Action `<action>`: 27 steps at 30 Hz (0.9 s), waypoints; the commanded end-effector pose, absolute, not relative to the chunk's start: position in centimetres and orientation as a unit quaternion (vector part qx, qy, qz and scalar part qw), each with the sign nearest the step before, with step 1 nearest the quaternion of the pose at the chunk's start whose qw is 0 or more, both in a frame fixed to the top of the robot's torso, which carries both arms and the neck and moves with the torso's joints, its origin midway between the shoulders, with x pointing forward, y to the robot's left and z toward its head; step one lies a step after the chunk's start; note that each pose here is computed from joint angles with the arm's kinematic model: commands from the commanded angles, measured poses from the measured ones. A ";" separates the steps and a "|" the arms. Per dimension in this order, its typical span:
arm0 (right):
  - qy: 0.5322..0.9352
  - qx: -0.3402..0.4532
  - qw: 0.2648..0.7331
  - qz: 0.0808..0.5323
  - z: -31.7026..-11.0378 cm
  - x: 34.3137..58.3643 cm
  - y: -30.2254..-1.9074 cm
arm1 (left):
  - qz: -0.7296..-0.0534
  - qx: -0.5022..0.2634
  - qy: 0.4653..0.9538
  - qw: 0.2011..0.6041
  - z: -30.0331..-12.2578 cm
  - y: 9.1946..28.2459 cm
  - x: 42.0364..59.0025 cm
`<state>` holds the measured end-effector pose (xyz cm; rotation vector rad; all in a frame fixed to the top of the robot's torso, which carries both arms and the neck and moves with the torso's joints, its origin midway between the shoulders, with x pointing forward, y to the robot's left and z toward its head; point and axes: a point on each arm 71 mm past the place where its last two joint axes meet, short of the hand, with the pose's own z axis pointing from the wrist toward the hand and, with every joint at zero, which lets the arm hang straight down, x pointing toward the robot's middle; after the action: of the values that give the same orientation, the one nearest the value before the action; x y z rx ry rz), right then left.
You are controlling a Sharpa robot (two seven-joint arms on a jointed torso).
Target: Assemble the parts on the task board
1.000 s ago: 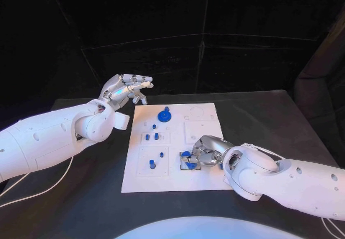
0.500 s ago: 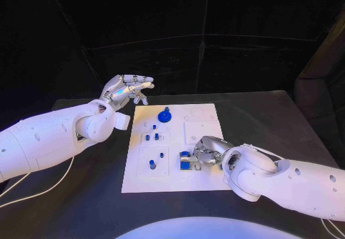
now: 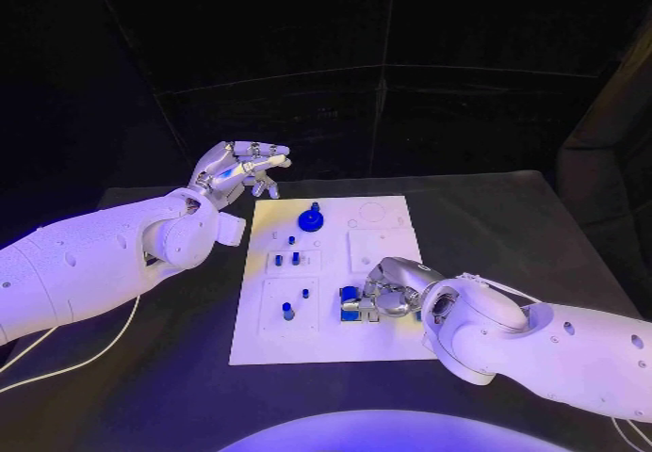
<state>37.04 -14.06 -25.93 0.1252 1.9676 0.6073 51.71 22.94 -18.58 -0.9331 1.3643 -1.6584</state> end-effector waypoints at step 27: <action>0.824 0.024 0.511 0.245 -26.2 37.2 -14.0 | -0.656 -0.366 0.537 0.384 -18.5 22.9 51.7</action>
<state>37.36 -14.13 -26.22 0.0866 1.9767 0.5766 51.74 22.98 -18.63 -0.9344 1.3678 -1.6582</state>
